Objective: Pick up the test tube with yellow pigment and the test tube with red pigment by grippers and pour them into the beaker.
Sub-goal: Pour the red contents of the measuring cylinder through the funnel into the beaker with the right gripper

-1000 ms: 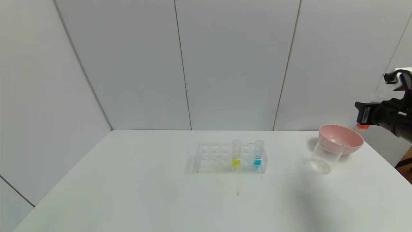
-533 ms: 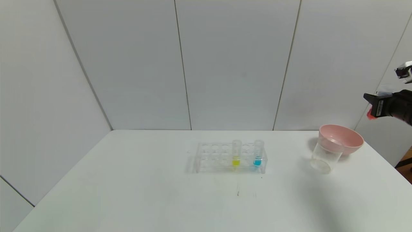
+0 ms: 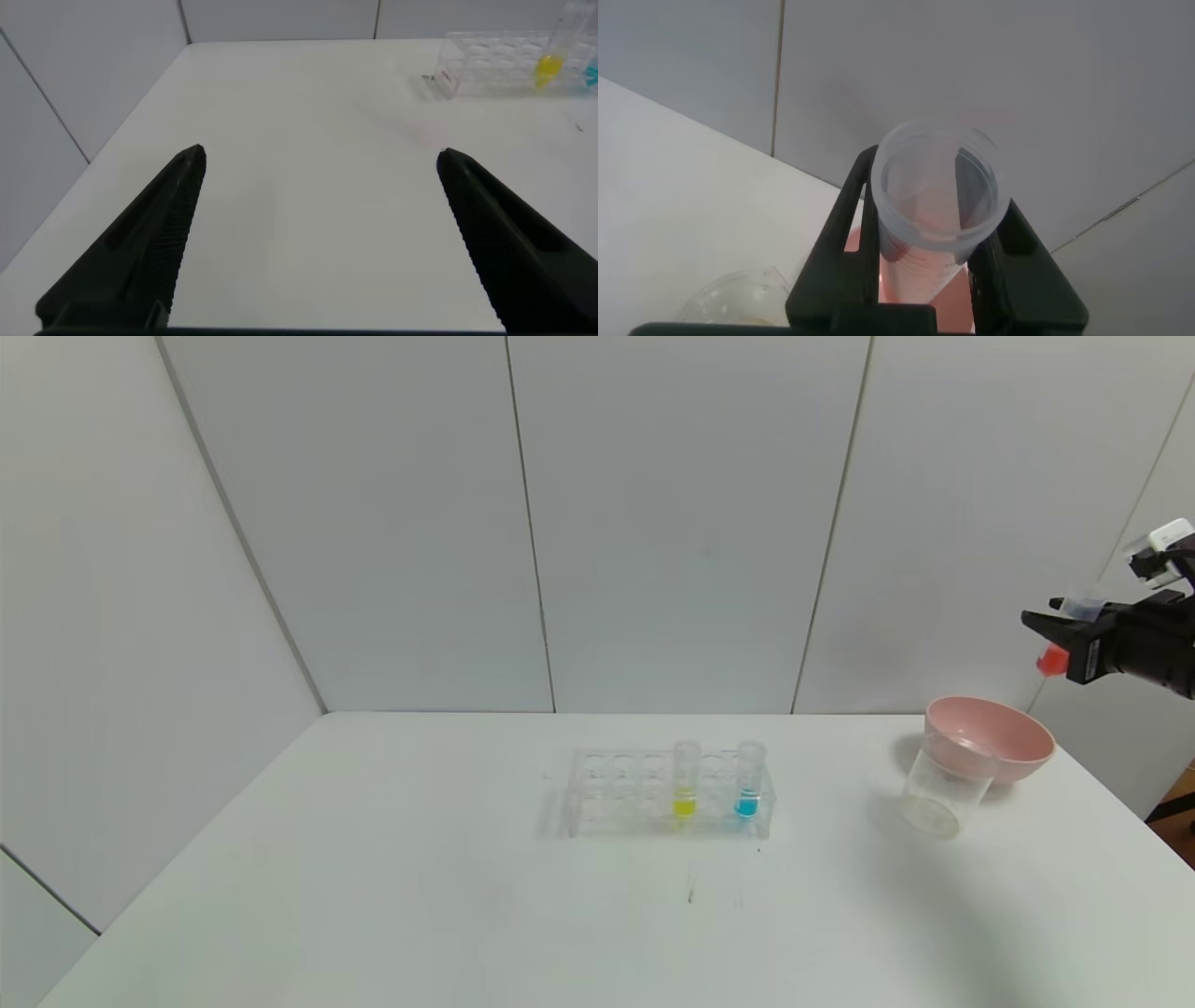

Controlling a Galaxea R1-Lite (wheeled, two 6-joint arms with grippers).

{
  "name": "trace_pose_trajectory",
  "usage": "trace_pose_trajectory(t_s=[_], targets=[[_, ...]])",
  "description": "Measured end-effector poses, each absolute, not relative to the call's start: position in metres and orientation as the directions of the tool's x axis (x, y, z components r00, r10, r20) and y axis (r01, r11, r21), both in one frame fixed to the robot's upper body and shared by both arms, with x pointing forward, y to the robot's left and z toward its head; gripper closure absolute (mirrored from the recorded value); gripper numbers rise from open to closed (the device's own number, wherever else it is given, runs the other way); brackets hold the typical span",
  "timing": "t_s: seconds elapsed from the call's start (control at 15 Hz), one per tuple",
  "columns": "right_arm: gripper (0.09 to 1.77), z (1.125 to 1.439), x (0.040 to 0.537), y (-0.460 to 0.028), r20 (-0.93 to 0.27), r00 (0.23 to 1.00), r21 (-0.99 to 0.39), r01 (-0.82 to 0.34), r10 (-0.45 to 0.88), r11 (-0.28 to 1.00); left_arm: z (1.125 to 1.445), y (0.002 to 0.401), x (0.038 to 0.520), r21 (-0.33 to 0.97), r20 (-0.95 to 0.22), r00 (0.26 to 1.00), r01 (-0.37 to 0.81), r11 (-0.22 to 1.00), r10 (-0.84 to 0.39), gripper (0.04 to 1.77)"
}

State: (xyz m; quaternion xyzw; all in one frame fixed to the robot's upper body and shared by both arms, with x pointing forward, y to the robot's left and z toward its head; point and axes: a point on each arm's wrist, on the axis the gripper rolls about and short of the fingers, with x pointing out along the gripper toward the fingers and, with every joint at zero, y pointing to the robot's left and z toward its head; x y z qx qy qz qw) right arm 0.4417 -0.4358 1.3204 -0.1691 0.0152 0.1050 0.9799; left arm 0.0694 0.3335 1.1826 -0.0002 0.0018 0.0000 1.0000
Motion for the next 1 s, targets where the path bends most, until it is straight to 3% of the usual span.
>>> trace_pose_trajectory(t_s=[0.4, 1.0], targets=[[1.27, 1.31, 0.442, -0.442, -0.076, 0.943, -0.574, -0.308, 0.325, 0.759, 1.183, 0.334, 0.069, 0.0, -0.004, 1.0, 0.0, 1.0, 0.0, 0.05], [1.27, 1.286, 0.447, -0.456, -0.129, 0.942, -0.652, -0.316, 0.309, 0.689, 1.183, 0.334, 0.069, 0.0, -0.004, 1.0, 0.0, 1.0, 0.0, 0.05]])
